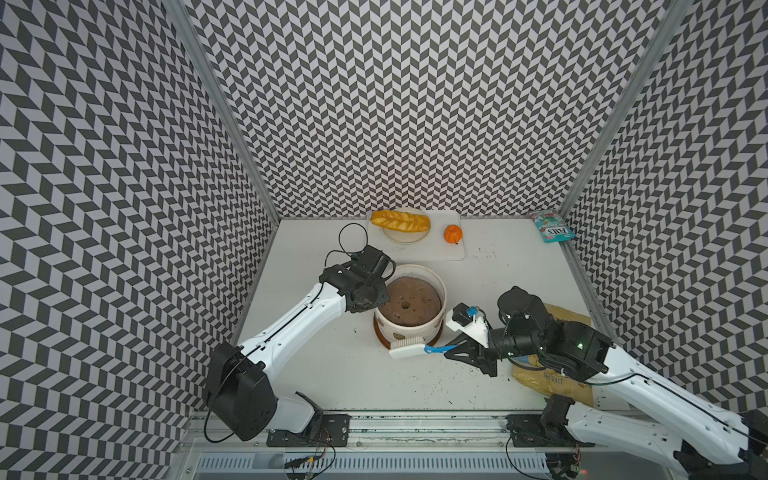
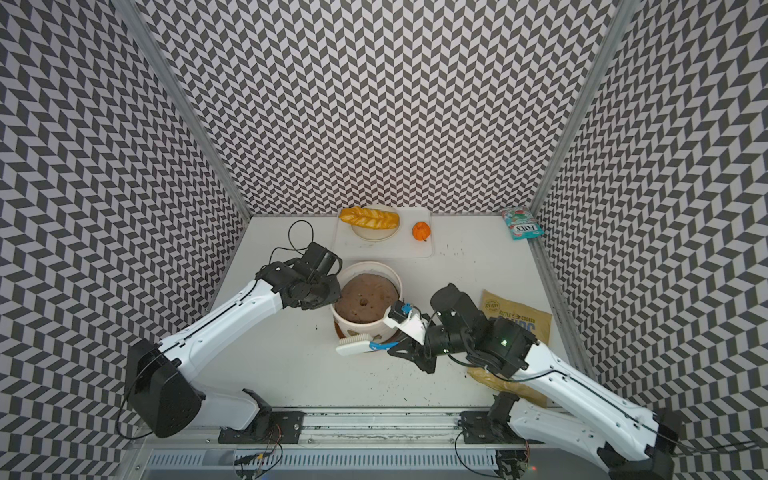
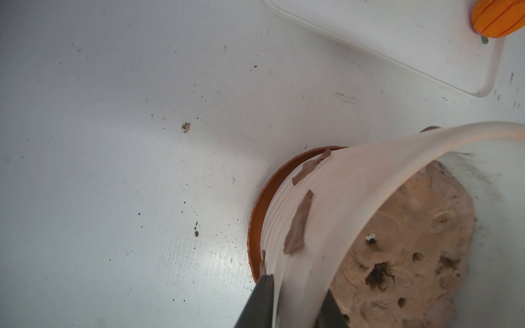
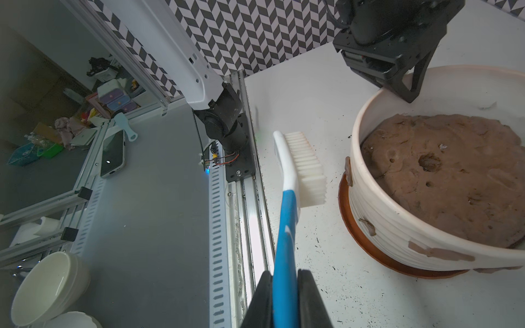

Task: Scrub the dried mud off the ceramic pot
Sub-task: Brush off the soil from the pot.

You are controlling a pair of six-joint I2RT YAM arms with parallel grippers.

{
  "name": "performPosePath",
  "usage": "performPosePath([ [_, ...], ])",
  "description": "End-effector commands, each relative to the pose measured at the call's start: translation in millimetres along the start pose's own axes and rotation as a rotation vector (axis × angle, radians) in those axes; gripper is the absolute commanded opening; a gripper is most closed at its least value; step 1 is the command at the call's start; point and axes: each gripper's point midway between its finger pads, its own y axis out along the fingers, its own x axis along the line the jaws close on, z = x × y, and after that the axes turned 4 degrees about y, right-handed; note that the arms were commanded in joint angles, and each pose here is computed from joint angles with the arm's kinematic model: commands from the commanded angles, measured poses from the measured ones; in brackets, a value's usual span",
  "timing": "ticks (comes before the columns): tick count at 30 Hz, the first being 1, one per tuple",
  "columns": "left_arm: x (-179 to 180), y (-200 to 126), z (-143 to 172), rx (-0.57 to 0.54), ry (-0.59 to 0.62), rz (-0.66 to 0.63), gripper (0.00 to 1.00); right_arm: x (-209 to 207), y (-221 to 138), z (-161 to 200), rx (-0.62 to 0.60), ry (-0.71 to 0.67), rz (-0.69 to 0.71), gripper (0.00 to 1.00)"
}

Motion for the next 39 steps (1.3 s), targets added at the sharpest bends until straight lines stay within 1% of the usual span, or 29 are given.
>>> performPosePath([
  [1, 4.3, -6.6, -4.5, -0.006, -0.01, -0.028, 0.17, -8.6, 6.8, -21.8, -0.1, 0.019, 0.082, 0.0],
  [7, 4.4, -2.0, -4.1, 0.003, -0.015, -0.037, 0.1, -8.3, 27.8, -22.7, -0.15, 0.069, 0.149, 0.0],
  [10, 4.6, -0.5, -5.9, 0.003, -0.017, -0.043, 0.09, -10.3, 35.9, -17.8, -0.134, 0.086, 0.203, 0.0],
  [12, 3.1, 0.4, -9.6, -0.006, -0.011, -0.034, 0.08, -17.1, 37.1, -16.5, -0.128, 0.096, 0.245, 0.0],
  [18, 1.7, 8.5, -12.8, 0.001, 0.017, -0.047, 0.05, -37.5, 31.5, -23.8, -0.183, 0.124, 0.363, 0.0],
  [21, 2.3, 7.4, -17.2, -0.009, 0.019, -0.05, 0.05, -47.6, 33.8, -16.4, -0.161, 0.148, 0.415, 0.0],
  [26, 1.7, 6.8, -22.8, -0.017, 0.023, -0.045, 0.03, -60.7, 37.4, -0.1, -0.076, 0.187, 0.496, 0.0],
  [34, 4.5, 10.7, -25.9, -0.019, 0.03, -0.042, 0.0, -79.4, 41.5, 24.3, -0.03, 0.261, 0.607, 0.0],
  [37, 7.1, 10.2, -29.1, -0.03, 0.036, -0.047, 0.0, -81.4, 38.9, 27.6, -0.03, 0.272, 0.624, 0.0],
  [39, 9.1, 10.7, -30.7, -0.032, 0.034, -0.049, 0.0, -83.1, 39.3, 33.4, -0.007, 0.28, 0.633, 0.0],
])
